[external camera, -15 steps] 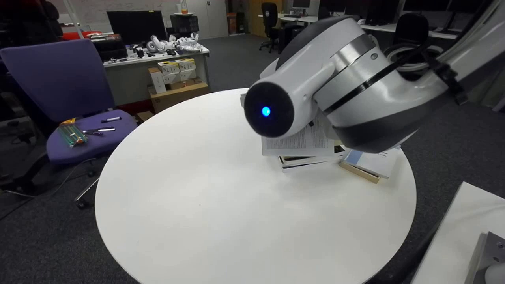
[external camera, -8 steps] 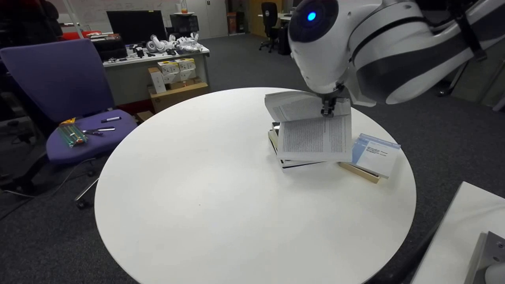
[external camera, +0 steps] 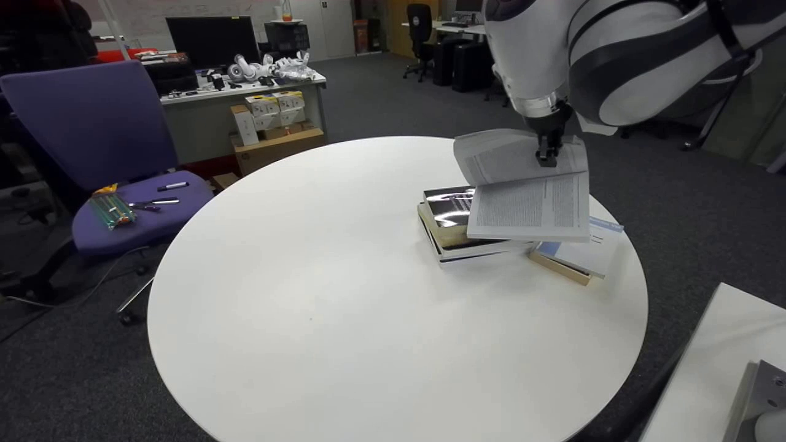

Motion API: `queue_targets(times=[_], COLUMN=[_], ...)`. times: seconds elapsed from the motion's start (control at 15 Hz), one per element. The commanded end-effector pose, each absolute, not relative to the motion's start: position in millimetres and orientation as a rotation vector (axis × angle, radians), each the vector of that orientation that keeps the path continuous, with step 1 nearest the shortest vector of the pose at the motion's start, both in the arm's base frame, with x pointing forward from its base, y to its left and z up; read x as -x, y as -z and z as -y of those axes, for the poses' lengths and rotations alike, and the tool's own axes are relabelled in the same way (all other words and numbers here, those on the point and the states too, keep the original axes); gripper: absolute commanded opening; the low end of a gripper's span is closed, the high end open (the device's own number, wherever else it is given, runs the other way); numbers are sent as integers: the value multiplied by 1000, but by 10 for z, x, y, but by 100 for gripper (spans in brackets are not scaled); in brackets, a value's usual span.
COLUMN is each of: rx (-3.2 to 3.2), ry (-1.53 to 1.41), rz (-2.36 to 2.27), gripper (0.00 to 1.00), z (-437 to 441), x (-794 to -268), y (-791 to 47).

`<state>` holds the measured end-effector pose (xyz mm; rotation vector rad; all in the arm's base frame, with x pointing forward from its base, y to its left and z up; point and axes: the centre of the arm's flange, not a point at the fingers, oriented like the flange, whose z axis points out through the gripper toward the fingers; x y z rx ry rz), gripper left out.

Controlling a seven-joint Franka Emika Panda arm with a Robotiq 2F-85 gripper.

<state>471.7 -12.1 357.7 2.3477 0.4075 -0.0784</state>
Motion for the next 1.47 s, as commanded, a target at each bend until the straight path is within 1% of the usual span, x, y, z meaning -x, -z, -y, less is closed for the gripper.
queue_targets(times=[0.0, 0.4, 0.6, 1.0, 1.4], rx=[-2191, -1922, -2078, -2342, -2609], ry=[69, 6, -61, -286, -497], rz=[-272, -197, -410, -664, -859], gripper=[3, 3, 3, 3, 3], z=[368, 419, 353, 174, 355], x=[-4735, -4787, -4801, -4849, -4860], y=[-3806, -3805, -3748, -3539, -3315])
